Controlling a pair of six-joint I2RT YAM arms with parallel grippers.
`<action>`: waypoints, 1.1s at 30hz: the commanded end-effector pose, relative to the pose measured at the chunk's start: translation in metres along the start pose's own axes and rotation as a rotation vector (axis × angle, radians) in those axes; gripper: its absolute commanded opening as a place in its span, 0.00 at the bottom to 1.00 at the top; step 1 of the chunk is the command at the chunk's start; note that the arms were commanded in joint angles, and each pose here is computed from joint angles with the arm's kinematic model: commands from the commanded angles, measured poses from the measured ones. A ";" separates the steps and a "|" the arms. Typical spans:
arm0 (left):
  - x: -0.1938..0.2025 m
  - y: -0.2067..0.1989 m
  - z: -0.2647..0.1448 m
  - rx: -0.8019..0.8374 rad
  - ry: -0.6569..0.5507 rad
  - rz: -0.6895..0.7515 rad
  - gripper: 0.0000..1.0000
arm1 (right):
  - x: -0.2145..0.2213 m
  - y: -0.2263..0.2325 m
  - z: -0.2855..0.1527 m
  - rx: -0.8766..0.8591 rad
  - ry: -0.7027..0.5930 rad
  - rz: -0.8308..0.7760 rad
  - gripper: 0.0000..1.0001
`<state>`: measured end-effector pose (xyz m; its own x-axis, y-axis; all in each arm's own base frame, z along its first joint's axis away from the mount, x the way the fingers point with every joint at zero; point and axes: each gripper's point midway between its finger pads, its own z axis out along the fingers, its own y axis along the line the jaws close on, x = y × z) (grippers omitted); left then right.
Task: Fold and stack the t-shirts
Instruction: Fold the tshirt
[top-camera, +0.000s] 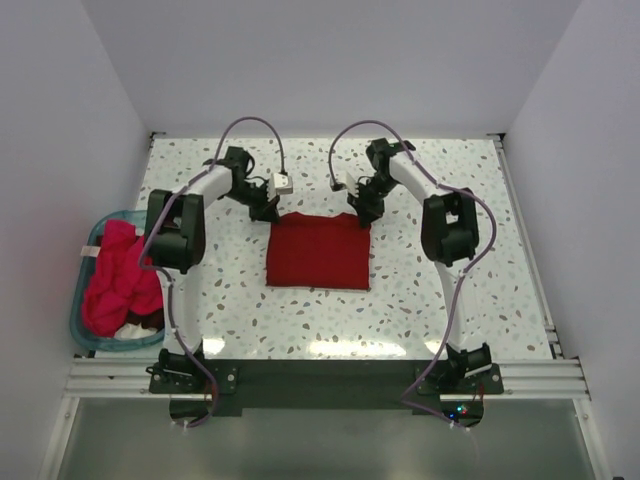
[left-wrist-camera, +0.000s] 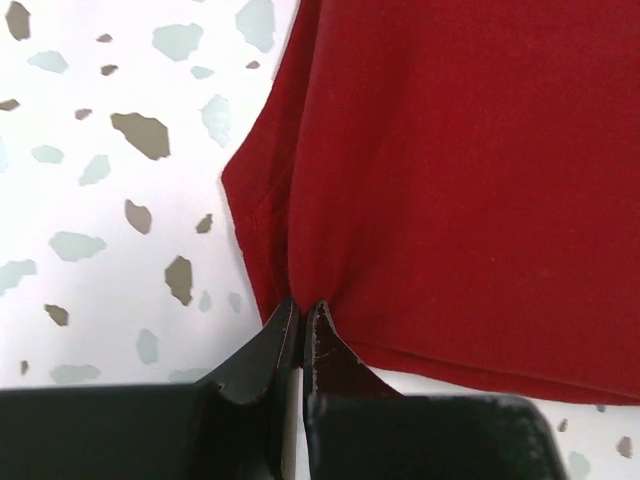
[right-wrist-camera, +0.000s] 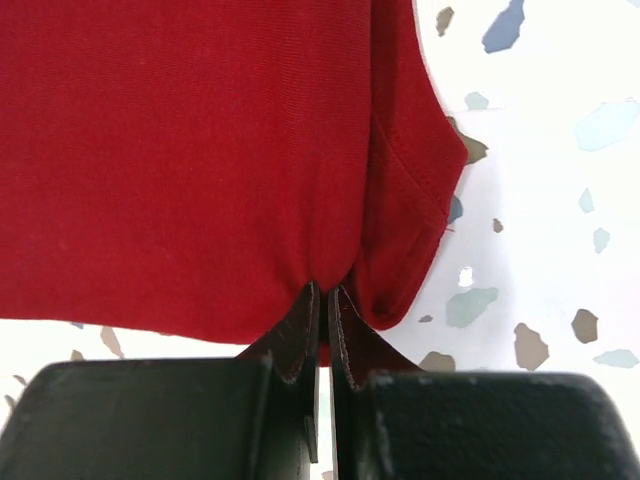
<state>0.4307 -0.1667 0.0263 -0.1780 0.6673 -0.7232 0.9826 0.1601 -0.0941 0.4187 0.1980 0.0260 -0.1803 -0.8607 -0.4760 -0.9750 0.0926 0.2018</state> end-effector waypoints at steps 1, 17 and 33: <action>-0.020 -0.003 -0.030 -0.044 -0.062 0.008 0.04 | -0.033 0.018 -0.040 0.046 -0.072 -0.006 0.00; 0.000 0.023 -0.033 -0.069 -0.076 -0.121 0.06 | -0.053 -0.027 -0.023 0.138 -0.127 -0.051 0.04; -0.023 0.107 -0.142 -0.662 -0.277 -0.580 0.56 | -0.102 -0.070 -0.131 0.610 -0.417 0.313 0.93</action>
<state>0.5018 -0.0960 0.0398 -0.6017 0.3453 -0.7202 0.6784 0.6969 -0.2326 0.4996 0.2181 0.0550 -0.4417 -0.6654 -0.6017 -0.8400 0.5423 0.0169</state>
